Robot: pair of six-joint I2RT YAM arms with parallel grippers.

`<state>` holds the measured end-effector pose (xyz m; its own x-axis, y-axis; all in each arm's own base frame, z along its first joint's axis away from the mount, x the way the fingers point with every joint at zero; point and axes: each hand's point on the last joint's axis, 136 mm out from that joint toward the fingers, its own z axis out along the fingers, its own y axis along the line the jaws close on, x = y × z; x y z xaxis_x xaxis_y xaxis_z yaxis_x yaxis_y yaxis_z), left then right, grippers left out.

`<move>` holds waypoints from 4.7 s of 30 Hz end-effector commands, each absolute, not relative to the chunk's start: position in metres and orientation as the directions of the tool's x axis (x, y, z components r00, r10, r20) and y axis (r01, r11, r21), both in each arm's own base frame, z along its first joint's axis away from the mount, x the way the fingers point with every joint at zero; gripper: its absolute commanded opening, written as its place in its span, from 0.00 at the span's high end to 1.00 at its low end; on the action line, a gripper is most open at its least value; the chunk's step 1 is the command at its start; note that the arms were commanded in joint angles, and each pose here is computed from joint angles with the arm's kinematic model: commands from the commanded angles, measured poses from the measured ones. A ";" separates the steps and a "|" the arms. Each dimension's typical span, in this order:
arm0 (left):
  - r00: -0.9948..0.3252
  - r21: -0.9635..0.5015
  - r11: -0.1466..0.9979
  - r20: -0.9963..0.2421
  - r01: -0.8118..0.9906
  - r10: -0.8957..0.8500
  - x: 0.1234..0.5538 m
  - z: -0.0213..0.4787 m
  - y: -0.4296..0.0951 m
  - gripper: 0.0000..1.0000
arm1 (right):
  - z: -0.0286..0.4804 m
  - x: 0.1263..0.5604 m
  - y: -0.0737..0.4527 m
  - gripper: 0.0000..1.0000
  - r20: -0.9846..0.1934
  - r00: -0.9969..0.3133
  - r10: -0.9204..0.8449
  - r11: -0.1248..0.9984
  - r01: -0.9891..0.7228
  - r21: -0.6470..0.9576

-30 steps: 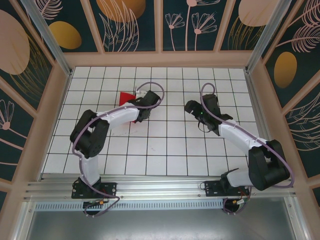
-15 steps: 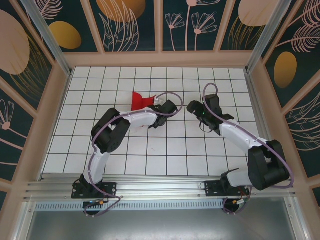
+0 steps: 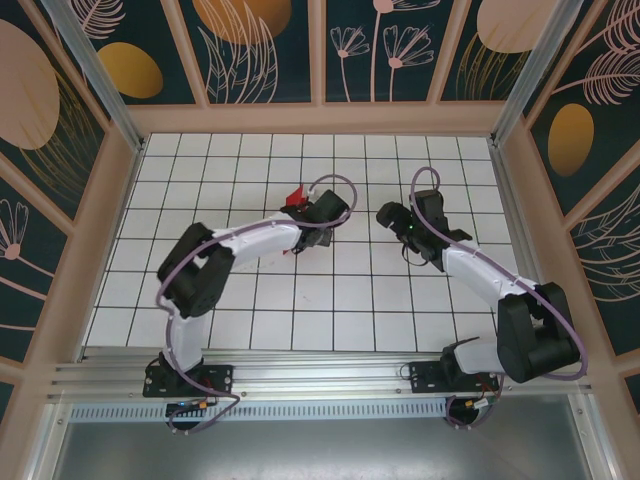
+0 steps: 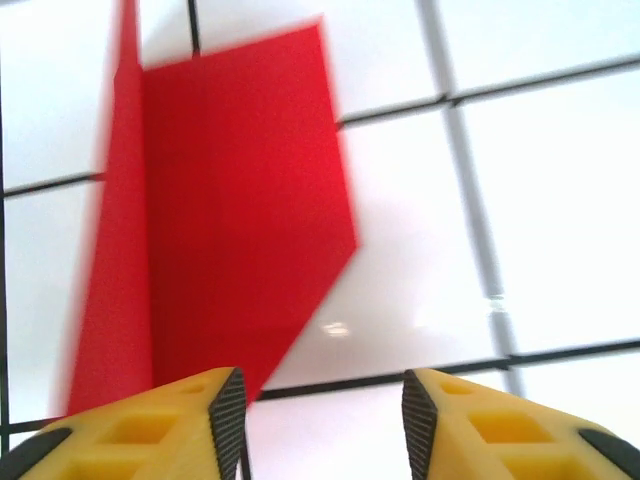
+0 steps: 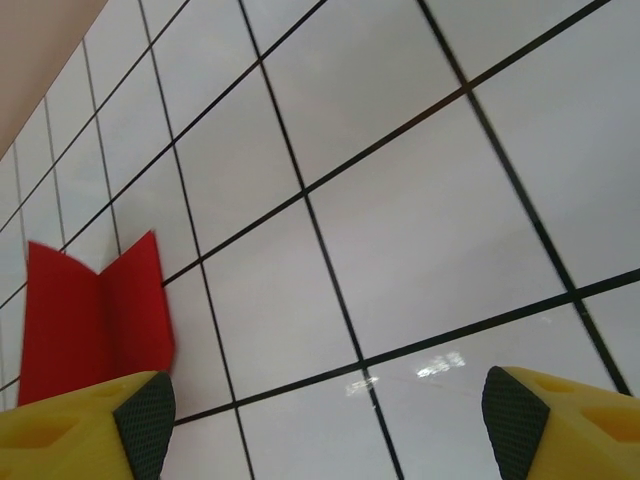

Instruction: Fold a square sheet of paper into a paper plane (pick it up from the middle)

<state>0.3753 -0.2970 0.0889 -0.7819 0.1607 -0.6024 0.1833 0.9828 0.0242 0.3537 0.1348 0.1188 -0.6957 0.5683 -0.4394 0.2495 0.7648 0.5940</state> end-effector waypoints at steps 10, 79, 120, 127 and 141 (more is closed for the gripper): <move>-0.739 -0.516 0.838 -0.632 0.179 -0.232 0.382 0.171 -0.270 0.32 | 0.107 0.340 0.250 0.18 -0.343 -0.882 0.324 0.700 -0.020 0.714; -0.921 -0.591 0.802 -0.353 0.085 -0.163 0.389 0.015 -0.264 0.79 | 0.062 0.282 0.282 0.84 -0.065 -0.972 0.226 0.669 0.107 0.735; -0.931 -0.567 0.820 -0.334 0.076 -0.145 0.386 0.003 -0.261 0.82 | 0.047 0.339 0.337 0.96 -0.110 -0.963 0.246 0.639 0.076 0.766; -0.932 -0.567 0.821 -0.332 0.074 -0.145 0.385 0.002 -0.261 0.82 | 0.040 0.342 0.339 0.96 -0.108 -0.964 0.243 0.642 0.076 0.763; -0.932 -0.566 0.821 -0.332 0.074 -0.145 0.385 0.003 -0.260 0.83 | 0.034 0.343 0.343 0.96 -0.123 -0.973 0.197 0.659 0.038 0.751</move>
<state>0.3919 -0.2665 0.0187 -0.9154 -0.1648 -0.3673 0.0939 0.7999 -0.5927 0.3399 0.3379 0.0345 -0.9699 0.2217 -0.1007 0.0709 0.6528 0.7542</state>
